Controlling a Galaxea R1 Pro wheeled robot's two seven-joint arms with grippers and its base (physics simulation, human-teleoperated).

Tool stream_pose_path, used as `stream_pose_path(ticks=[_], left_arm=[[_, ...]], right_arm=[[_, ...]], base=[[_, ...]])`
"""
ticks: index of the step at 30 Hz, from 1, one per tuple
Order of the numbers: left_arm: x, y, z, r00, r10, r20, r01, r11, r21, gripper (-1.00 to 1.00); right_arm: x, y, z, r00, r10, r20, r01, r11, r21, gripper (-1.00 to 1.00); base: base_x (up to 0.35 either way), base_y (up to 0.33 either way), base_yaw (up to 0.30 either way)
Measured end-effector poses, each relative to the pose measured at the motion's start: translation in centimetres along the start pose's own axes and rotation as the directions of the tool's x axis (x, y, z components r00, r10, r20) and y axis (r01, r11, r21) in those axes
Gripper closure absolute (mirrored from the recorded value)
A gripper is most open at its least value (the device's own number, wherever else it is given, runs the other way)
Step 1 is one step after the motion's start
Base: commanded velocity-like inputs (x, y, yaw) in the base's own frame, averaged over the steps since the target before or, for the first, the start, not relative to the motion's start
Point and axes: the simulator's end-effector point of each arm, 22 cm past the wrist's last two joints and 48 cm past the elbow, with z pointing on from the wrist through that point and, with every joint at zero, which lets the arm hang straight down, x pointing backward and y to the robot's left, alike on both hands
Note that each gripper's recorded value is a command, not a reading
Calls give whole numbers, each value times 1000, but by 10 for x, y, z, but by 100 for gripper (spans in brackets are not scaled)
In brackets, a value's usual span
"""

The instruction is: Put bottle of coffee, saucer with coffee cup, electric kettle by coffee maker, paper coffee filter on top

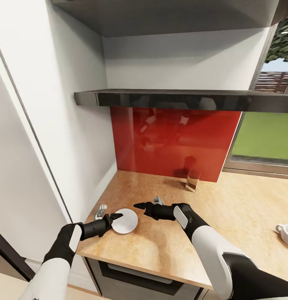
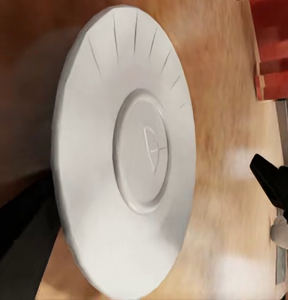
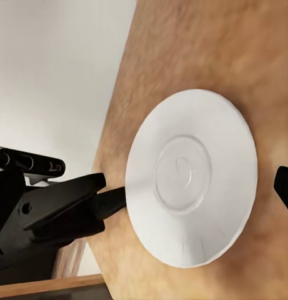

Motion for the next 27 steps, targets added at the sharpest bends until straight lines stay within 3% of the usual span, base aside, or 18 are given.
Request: stream_pose_path(ticks=[9,27], left_arm=[[-2,12,-1,1000,-2,8,3,998,-55,-100],[10,8,8,1000,-16,-14,16,999,-46,-100]], right_arm=[[0,0,0,1000,-3,3,3,1000,1,-100],[18,-11,5,1000,24,-18,-23,1000,10,-100]], base=[[62,0,0],[3,0,0]])
